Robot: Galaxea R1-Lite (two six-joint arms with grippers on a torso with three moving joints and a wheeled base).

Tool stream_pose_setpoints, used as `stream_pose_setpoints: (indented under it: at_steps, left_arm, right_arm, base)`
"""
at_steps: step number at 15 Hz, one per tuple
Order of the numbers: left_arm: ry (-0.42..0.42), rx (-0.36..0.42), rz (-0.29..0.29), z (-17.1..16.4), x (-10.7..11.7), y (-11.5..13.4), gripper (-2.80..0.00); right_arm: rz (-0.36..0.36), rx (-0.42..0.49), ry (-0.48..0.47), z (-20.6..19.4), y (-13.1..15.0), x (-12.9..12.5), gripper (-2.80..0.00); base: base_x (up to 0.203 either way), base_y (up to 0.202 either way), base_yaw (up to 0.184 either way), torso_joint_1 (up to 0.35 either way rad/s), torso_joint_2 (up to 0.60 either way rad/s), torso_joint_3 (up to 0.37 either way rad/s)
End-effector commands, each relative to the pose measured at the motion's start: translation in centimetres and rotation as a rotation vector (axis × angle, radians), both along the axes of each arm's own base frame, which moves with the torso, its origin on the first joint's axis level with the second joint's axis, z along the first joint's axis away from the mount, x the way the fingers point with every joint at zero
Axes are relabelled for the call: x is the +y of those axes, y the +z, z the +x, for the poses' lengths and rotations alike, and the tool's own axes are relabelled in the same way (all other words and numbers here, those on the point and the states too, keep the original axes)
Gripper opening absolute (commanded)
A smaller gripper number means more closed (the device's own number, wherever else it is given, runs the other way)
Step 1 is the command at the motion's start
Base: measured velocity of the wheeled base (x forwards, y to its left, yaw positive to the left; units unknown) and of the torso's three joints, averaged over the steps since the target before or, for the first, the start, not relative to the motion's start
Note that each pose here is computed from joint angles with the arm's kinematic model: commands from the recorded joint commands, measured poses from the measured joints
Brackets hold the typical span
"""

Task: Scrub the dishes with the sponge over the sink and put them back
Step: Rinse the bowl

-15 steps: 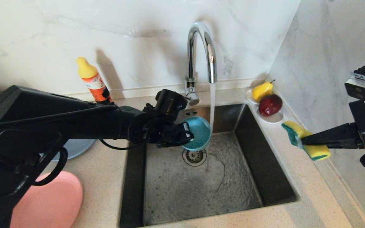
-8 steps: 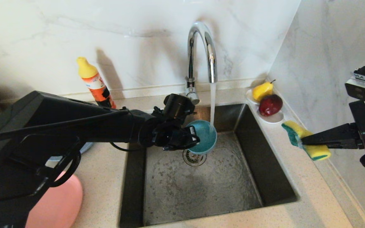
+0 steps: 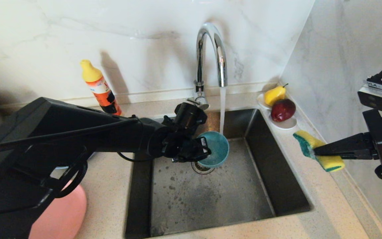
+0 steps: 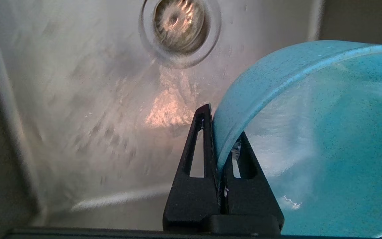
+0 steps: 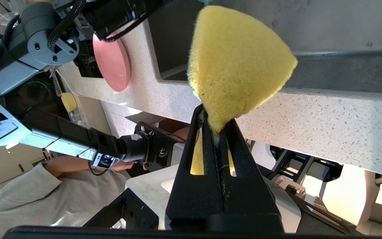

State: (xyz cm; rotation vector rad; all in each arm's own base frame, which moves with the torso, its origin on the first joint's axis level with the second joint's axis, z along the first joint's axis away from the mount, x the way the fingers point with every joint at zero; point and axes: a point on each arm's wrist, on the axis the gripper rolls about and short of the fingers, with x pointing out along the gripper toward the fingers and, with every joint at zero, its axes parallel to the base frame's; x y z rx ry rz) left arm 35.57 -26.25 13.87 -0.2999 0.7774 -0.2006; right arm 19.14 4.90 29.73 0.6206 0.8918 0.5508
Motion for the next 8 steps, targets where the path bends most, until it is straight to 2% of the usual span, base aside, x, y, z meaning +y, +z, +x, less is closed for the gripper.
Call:
stream_pose_setpoints:
  at_steps: [1, 8]
  left_arm:
    - [-0.014, 0.031, -0.002, -0.55, 0.17, 0.22, -2.80]
    - [-0.017, 0.032, -0.011, -0.32, 0.00, -0.07, -2.80]
  right_arm:
    - [0.001, 0.018, 0.002, 0.33, -0.27, 0.08, -2.80]
    - [0.012, -0.002, 0.008, 0.74, -0.23, 0.21, -2.80]
  base:
    - [0.000, 0.000, 0.000, 0.000, 0.00, 0.000]
    - [0.000, 0.000, 0.000, 0.000, 0.00, 0.000]
